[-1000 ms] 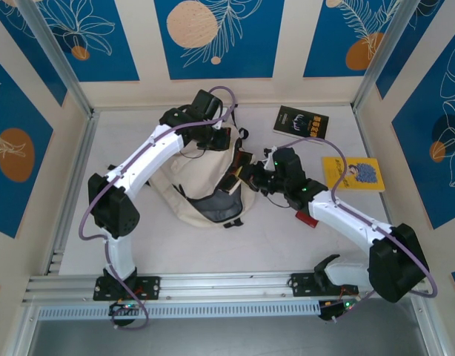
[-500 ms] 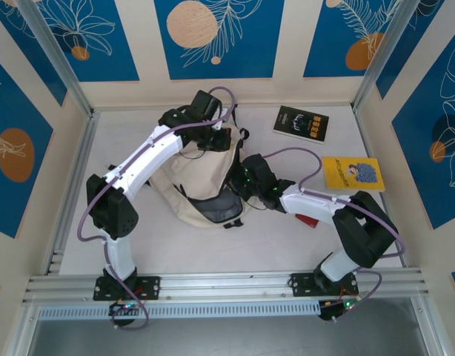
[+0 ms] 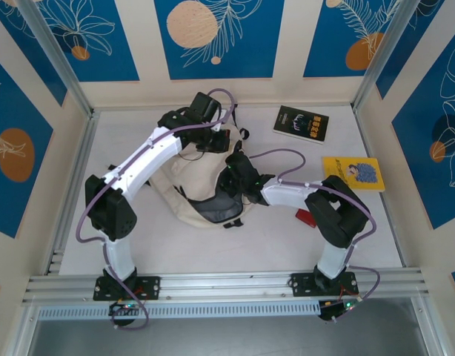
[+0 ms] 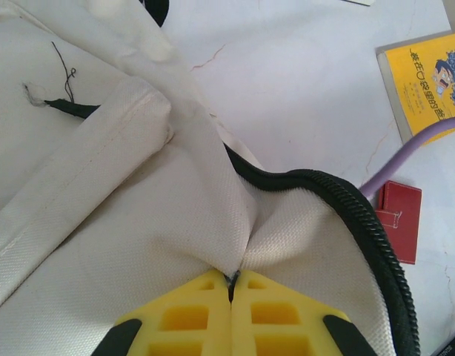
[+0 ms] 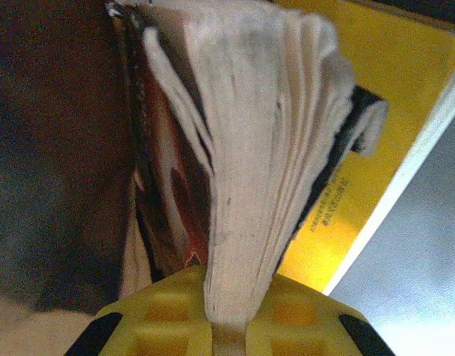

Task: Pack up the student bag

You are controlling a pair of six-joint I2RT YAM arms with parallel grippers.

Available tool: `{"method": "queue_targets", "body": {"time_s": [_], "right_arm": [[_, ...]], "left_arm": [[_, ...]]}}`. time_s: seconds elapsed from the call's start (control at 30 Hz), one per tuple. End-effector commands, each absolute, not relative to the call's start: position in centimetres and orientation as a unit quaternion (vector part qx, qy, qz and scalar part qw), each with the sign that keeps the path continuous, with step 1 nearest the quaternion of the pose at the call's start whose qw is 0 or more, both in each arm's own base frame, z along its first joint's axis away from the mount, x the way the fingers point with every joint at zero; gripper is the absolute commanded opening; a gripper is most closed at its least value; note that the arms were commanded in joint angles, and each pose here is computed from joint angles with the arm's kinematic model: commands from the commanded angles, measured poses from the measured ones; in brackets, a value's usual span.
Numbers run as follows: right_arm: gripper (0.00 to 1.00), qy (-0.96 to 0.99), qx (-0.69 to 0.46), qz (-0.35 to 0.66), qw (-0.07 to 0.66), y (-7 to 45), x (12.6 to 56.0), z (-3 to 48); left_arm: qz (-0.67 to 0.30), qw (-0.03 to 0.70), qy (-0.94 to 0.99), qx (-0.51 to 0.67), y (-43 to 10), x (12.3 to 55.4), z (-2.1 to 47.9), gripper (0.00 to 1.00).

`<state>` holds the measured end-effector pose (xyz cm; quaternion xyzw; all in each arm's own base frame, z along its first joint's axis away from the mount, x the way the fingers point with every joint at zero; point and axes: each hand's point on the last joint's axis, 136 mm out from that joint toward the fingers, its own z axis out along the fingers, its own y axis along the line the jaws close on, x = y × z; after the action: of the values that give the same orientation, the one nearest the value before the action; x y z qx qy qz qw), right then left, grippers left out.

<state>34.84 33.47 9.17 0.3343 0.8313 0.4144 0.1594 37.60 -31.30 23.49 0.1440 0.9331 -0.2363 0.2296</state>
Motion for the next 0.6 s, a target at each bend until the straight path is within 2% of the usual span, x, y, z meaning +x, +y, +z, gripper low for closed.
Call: {"method": "queue_targets", "body": {"time_s": [0.0, 0.17, 0.43, 0.57], "right_arm": [[0.05, 0.833, 0.365, 0.396, 0.128, 33.7, 34.6, 7.5], [0.18, 0.832, 0.355, 0.417, 0.092, 34.6, 34.6, 7.0], [0.55, 0.856, 0.311, 0.406, 0.072, 33.8, 31.8, 8.7], [0.59, 0.861, 0.287, 0.415, 0.064, 33.0, 30.0, 9.8]], "left_arm": [[-0.246, 0.269, 0.92, 0.143, -30.6, 37.7, 26.4, 0.0], [-0.249, 0.265, 0.922, 0.132, -30.1, 37.9, 26.1, 0.0], [-0.239, 0.272, 0.924, 0.121, -28.7, 38.5, 26.2, 0.0], [-0.239, 0.273, 0.925, 0.114, -28.2, 38.7, 26.1, 0.0]]}}
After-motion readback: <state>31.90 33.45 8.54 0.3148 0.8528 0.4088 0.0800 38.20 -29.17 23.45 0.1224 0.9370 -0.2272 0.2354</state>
